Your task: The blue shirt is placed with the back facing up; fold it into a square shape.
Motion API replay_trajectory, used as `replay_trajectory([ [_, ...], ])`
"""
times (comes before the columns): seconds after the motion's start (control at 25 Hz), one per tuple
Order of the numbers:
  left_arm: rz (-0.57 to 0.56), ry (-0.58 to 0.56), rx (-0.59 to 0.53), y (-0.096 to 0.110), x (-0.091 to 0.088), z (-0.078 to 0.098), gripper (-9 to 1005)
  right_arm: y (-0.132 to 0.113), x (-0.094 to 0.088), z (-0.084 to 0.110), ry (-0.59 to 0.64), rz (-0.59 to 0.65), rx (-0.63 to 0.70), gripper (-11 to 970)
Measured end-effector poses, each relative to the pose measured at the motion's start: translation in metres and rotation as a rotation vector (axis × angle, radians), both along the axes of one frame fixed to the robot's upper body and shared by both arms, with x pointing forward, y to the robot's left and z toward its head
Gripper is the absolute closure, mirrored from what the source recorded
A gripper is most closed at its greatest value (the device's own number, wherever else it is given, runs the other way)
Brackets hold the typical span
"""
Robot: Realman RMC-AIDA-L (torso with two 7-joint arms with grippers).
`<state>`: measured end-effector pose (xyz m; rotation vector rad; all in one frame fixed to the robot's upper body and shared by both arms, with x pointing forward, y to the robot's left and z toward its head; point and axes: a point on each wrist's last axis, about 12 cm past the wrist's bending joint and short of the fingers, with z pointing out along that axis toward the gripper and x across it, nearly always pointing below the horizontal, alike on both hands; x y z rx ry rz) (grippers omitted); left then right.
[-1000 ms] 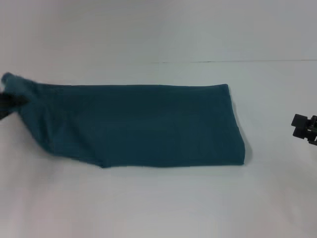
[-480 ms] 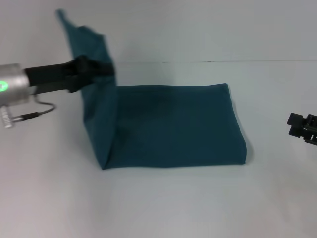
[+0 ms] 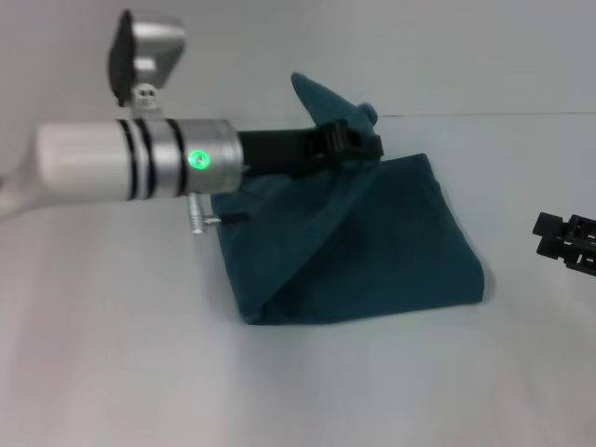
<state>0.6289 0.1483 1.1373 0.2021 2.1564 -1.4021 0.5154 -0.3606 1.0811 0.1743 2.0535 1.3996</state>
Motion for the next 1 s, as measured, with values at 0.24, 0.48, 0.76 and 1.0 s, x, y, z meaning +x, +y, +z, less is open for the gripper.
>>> replay_trajectory([
  [0.24, 0.019, 0.003, 0.079, -0.030, 0.003, -0.022, 973, 0.001, 0.001, -0.004, 0.014, -0.006, -0.012, 278],
  [0.48, -0.113, -0.057, 0.138, -0.049, -0.004, -0.023, 972, 0.000, 0.002, -0.007, 0.028, -0.015, -0.032, 278],
  [0.76, -0.072, -0.107, -0.017, 0.001, -0.011, 0.003, 667, -0.004, 0.004, -0.005, 0.036, -0.019, -0.050, 278],
  [1.0, 0.183, 0.089, -0.084, 0.104, -0.024, -0.008, 374, -0.003, 0.023, 0.005, 0.064, 0.019, -0.108, 278],
])
